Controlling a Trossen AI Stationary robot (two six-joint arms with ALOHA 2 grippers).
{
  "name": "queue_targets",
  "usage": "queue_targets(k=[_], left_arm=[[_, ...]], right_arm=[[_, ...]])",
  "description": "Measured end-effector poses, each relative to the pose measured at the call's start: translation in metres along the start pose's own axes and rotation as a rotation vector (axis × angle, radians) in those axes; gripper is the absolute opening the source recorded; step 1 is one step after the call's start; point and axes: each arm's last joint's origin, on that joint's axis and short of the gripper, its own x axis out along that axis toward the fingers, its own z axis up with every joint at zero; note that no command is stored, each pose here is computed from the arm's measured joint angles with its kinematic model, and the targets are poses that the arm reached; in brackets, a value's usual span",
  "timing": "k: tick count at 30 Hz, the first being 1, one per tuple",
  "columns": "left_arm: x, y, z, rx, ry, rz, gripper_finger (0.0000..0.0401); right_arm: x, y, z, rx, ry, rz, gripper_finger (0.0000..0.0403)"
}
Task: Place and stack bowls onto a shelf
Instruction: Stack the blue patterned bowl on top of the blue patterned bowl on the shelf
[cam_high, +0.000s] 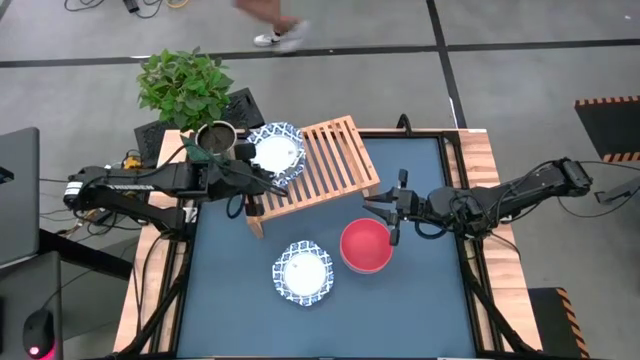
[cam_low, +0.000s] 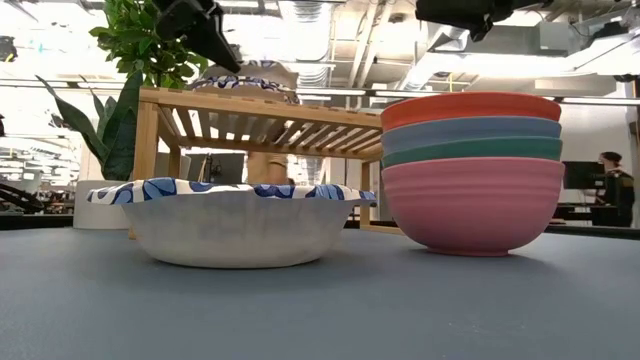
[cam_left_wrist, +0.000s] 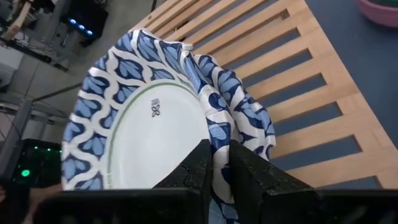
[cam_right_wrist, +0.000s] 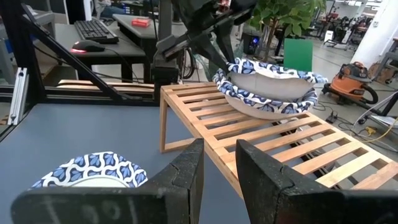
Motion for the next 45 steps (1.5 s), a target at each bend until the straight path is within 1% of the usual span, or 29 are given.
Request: queue_targets(k=[4,6,13,17,18,20,23,25,26,28,30,34,37,41,43,45], left_arm=[[-0.006,0.004,0.004,0.004,0.0,-0.023,0.0061],[-0.009,0.006,0.005,0.006,-0.003,-0.045,0.008],[-0.019,0.009,0.012,-0.018,-0.017,-0.07,0.0153],[-0.02,0.008,0.013,-0.041,-0.021,-0.092,0.0179],[-0.022,0.007,0.014,-0.062,-0.029,-0.119,0.0183],[-0.029,0.007,0.02,-0.112,-0.075,-0.216,0.0186],[-0.044,0.001,0.035,-0.19,-0.184,-0.421,0.0184],[-0.051,-0.011,0.04,-0.194,-0.215,-0.539,0.0182],[-0.054,-0.019,0.041,-0.178,-0.212,-0.584,0.0181],[-0.054,-0.042,0.042,-0.136,-0.192,-0.653,0.018],[-0.052,-0.067,0.042,-0.093,-0.154,-0.689,0.018],[-0.038,-0.116,0.048,-0.057,-0.061,-0.7,0.018],[-0.021,-0.156,0.048,-0.018,0.014,-0.722,0.018],[0.004,-0.205,0.039,0.086,0.118,-0.736,0.018],[0.017,-0.225,0.031,0.13,0.171,-0.741,0.018],[0.028,-0.238,0.026,0.149,0.207,-0.749,0.018]], right_arm=[[0.0,0.0,0.0,0.013,0.003,0.0,0.0118],[0.0,0.0,-0.001,0.012,0.008,0.0,0.0118],[0.0,0.0,-0.002,0.007,0.022,0.001,0.0118],[0.0,0.0,-0.002,0.007,0.022,0.001,0.0118],[0.0,0.0,-0.002,0.007,0.022,0.001,0.0118],[0.0,0.0,-0.002,0.007,0.022,0.001,0.0118],[0.0,0.0,-0.002,0.007,0.022,0.002,0.0118],[0.0,0.0,-0.002,0.007,0.022,0.002,0.0118],[0.0,0.0,-0.002,0.007,0.022,0.002,0.0118],[0.0,0.0,-0.002,0.007,0.021,0.001,0.0118],[0.0,0.0,-0.002,0.007,0.02,0.001,0.0118],[0.0,0.0,-0.001,0.01,0.014,0.001,0.0118],[0.0,0.0,-0.001,0.01,0.014,0.002,0.0118],[0.0,0.001,-0.002,0.01,0.014,0.003,0.0118],[0.0,0.001,-0.002,0.01,0.015,0.003,0.0118],[0.0,0.001,-0.002,0.009,0.016,0.003,0.0118]])
